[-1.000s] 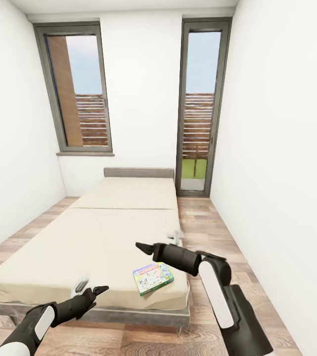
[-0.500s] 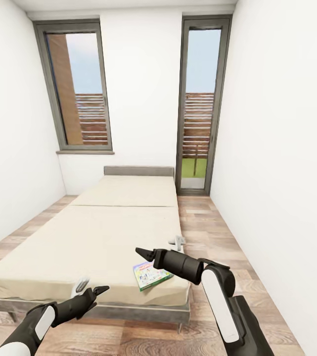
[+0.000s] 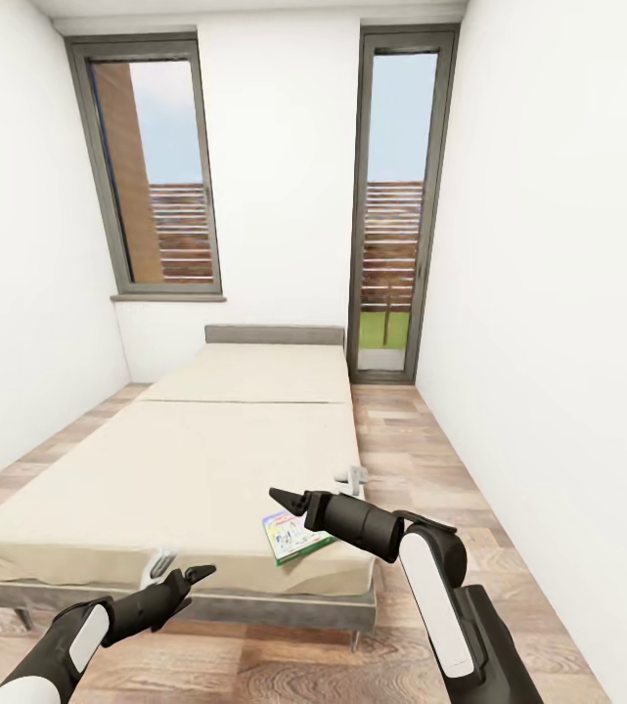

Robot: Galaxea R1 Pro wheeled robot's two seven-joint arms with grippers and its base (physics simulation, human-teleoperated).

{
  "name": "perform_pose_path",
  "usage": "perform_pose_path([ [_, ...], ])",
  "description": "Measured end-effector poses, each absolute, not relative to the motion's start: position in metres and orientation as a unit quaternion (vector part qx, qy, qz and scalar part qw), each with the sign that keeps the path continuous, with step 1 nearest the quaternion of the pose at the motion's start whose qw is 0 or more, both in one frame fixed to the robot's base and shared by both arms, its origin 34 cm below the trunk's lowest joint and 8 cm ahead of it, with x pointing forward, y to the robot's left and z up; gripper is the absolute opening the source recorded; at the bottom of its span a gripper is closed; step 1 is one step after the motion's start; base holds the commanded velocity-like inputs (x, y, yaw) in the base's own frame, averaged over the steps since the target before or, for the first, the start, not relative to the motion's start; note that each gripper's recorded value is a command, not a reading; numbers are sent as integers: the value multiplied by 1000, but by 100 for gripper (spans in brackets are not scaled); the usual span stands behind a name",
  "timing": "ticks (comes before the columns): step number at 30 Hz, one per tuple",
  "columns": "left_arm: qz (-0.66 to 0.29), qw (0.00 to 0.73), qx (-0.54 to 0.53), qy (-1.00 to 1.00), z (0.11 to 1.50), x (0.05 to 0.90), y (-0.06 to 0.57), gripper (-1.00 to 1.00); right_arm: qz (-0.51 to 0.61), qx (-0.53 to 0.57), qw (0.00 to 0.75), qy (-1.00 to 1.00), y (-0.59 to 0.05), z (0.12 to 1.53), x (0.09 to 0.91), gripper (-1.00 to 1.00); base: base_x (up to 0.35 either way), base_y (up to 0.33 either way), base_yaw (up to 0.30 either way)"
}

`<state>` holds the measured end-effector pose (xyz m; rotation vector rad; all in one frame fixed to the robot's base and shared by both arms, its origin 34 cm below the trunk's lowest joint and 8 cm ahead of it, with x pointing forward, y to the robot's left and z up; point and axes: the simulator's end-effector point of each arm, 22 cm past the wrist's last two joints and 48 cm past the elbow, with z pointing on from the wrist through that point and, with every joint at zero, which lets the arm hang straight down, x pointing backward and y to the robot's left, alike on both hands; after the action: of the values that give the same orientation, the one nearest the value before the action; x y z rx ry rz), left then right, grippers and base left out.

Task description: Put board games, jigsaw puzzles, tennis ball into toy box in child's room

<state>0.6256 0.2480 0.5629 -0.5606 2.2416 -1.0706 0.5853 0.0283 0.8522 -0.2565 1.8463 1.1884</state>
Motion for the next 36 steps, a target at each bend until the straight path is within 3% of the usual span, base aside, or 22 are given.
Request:
perform_pose_path([
  [10, -416, 304, -210, 831, 556, 627, 250, 100, 478, -100, 464, 739, 26, 840, 586, 100, 0, 0, 0],
  [24, -520, 334, -168, 768, 610, 630, 225, 100, 477, -99, 466, 738, 26, 841, 587, 100, 0, 0, 0],
  [36, -530, 336, -164, 761, 615, 630, 222, 100, 478, -99, 466, 738, 26, 841, 587, 100, 0, 0, 0],
])
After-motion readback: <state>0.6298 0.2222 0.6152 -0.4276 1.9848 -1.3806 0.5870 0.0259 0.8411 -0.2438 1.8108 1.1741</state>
